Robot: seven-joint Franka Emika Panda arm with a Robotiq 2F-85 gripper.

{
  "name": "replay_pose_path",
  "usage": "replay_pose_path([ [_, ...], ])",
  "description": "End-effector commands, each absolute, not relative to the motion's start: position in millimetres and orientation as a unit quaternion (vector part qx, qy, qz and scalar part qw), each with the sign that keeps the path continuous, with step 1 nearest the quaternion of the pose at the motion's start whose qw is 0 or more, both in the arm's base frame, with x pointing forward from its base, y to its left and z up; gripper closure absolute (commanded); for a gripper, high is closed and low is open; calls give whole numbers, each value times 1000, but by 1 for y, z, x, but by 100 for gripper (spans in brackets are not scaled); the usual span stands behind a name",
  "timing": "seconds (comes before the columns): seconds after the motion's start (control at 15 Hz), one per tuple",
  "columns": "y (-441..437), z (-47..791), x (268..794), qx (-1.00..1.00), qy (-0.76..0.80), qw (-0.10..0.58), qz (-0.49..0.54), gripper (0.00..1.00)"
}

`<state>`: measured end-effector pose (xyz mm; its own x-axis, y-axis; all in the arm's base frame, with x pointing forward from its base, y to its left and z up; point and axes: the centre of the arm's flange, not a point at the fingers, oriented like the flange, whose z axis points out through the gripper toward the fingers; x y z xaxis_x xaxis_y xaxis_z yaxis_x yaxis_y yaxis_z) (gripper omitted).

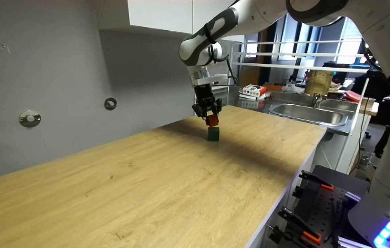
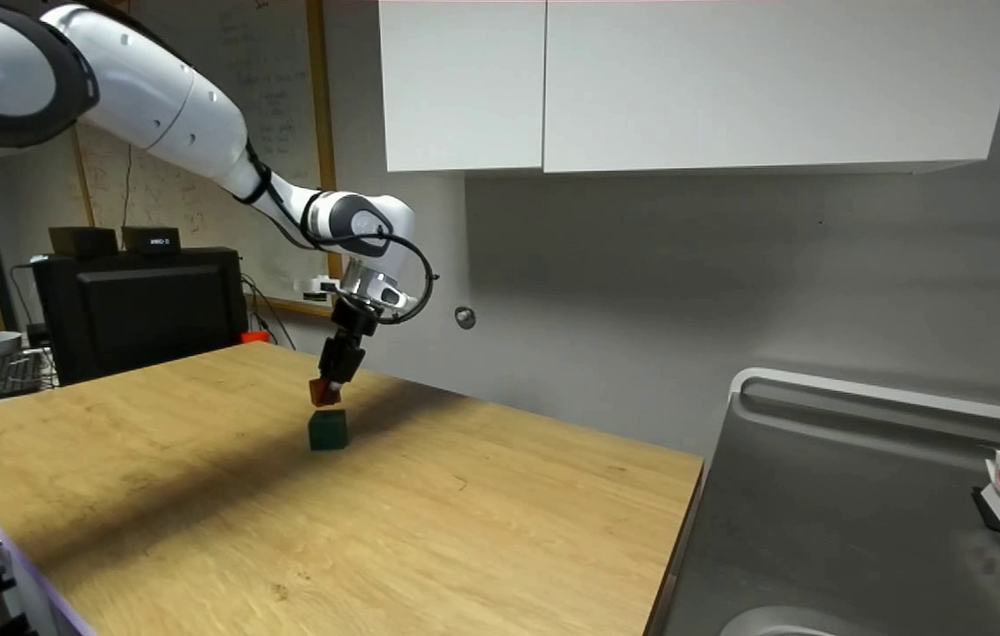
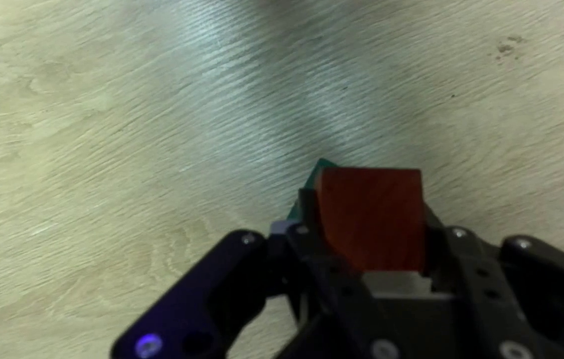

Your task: Put the orange block on the green block

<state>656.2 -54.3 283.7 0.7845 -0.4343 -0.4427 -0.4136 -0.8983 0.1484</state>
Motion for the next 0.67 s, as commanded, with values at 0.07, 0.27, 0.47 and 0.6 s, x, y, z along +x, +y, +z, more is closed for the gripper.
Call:
replay_pose_path([
  [0.07,-53,276,671,942,-224,14,-250,81],
  [0.27,-54,267,669,940,-226,12,-255,81],
  [0.47,-55,265,668,939,-226,8,-258,31],
  [0.6,-56,265,668,939,-227,6,-258,27],
])
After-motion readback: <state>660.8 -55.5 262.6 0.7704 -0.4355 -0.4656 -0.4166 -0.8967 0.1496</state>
